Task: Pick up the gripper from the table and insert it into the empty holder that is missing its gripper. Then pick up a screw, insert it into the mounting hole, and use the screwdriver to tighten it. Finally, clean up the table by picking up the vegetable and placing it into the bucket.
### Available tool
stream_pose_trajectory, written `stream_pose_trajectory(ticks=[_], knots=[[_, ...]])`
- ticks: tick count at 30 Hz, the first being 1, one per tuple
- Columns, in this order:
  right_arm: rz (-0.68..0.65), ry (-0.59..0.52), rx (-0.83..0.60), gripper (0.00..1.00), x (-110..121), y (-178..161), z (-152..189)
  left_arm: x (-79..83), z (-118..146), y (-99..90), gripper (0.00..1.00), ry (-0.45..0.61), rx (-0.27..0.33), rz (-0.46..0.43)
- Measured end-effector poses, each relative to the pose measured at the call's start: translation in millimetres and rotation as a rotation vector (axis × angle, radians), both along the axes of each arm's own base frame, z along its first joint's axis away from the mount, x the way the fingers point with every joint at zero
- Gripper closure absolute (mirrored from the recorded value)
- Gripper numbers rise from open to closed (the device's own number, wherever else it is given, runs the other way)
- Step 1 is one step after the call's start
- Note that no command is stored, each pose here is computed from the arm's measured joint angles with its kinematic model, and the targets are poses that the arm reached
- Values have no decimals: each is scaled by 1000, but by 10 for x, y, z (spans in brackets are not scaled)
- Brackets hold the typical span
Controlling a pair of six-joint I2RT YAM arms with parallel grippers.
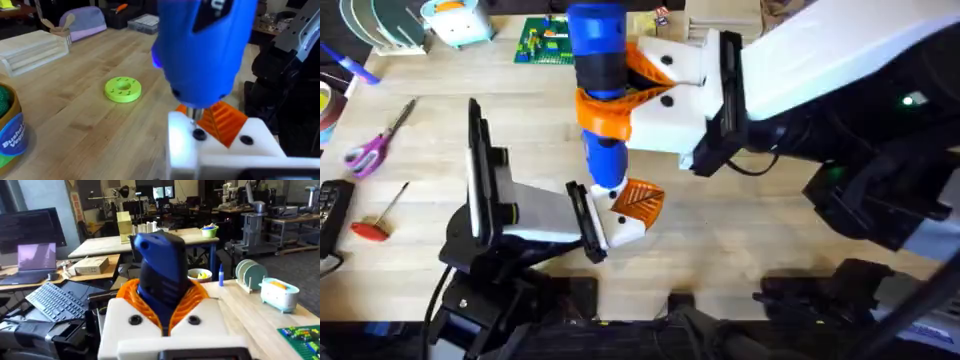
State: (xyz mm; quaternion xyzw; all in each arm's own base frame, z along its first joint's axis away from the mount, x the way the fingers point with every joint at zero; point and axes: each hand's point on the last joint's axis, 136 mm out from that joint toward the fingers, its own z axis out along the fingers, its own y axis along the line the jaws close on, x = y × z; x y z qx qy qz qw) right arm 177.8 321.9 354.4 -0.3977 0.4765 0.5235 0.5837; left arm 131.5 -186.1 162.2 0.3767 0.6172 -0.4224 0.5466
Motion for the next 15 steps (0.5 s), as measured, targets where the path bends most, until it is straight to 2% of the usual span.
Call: stream_pose_trajectory(ticks=[6,15], knots=[[1,-28,28,975,-30,-29,92,0,0,0,994,0,0,0],[1,-4,4,975,-19,-17,26,0,1,0,994,0,0,0]])
